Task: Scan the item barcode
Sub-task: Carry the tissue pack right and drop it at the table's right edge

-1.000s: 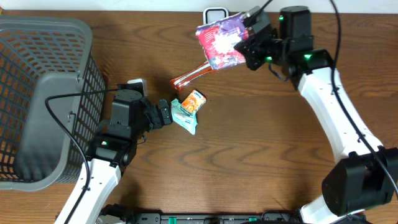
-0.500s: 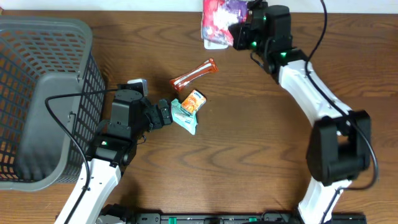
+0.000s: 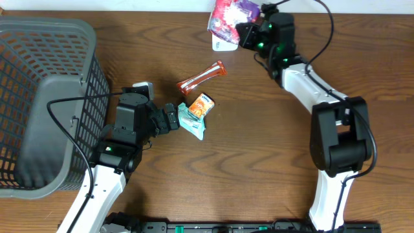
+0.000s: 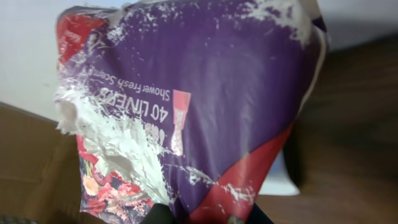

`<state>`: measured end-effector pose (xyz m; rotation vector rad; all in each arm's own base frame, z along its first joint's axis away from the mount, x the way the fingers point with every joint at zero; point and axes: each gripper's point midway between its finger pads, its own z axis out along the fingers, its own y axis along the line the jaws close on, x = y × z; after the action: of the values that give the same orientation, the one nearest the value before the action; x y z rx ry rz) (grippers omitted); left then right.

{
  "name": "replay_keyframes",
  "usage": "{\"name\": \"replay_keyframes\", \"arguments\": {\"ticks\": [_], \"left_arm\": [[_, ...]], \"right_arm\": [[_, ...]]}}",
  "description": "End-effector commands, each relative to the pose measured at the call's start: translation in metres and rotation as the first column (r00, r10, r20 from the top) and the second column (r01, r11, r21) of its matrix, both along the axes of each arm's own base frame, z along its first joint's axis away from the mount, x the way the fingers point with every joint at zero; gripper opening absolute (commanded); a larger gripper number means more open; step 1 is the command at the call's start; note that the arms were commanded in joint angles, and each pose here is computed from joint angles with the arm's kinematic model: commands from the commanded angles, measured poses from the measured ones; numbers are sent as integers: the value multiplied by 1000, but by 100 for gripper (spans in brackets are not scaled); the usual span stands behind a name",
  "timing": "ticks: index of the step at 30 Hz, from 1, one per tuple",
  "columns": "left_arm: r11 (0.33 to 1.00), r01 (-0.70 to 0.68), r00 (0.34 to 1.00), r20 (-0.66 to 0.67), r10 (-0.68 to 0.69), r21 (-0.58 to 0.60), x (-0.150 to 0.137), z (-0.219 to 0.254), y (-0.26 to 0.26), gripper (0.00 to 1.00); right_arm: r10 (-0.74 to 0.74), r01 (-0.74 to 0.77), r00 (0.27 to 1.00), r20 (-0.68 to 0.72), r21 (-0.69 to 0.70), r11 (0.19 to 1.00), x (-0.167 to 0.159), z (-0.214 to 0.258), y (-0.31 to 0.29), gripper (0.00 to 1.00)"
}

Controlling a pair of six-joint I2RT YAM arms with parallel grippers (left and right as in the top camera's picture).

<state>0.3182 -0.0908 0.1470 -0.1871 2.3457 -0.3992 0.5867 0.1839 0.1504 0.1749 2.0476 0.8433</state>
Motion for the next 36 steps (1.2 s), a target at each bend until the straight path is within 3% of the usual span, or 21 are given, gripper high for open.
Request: {"name": "replay_keyframes", "arguments": {"ticks": [1, 6, 10, 13, 14, 15, 17, 18, 20, 22, 25, 30, 36], "left_arm": [[1000, -14, 1000, 7, 14, 5, 2, 2, 3, 98], [1000, -13, 1000, 7, 13, 5, 2, 2, 3, 98], [1000, -14, 1000, 7, 14, 5, 2, 2, 3, 98], [1000, -13, 1000, 7, 13, 5, 2, 2, 3, 98], [1000, -14, 1000, 7, 14, 5, 2, 2, 3, 98], [1000, -14, 1000, 7, 14, 5, 2, 2, 3, 98], [1000, -14, 1000, 7, 14, 5, 2, 2, 3, 98], [1000, -14, 1000, 7, 14, 5, 2, 2, 3, 98], [1000, -14, 1000, 7, 14, 5, 2, 2, 3, 98], [1000, -14, 1000, 7, 14, 5, 2, 2, 3, 98], [1000, -13, 1000, 7, 13, 5, 2, 2, 3, 98], [1000, -14, 1000, 7, 14, 5, 2, 2, 3, 98], [1000, -14, 1000, 7, 14, 5, 2, 2, 3, 98]], "right_arm": [[-107, 108, 993, 40, -19, 994, 9, 36, -62, 1], [-384, 366, 906, -176, -124, 922, -7, -8, -195, 1], [-569, 529, 743, -352, -212, 822, -47, -47, -284, 2], [-612, 574, 669, -422, -230, 786, -69, -63, -323, 2], [-611, 583, 655, -446, -216, 783, -76, -66, -334, 7], [-602, 584, 650, -463, -204, 786, -80, -68, -338, 26], [-572, 567, 666, -479, -172, 805, -81, -68, -334, 65], [-537, 544, 690, -485, -142, 827, -79, -66, -328, 78], [-468, 501, 735, -491, -72, 863, -75, -60, -313, 93], [-379, 441, 794, -475, 21, 897, -70, -44, -296, 99], [-262, 337, 871, -415, 116, 934, -67, -5, -264, 99], [-116, 149, 946, -304, 85, 985, -70, 37, -201, 99], [-2, 16, 956, -294, 44, 999, -74, 39, -127, 99]]}}
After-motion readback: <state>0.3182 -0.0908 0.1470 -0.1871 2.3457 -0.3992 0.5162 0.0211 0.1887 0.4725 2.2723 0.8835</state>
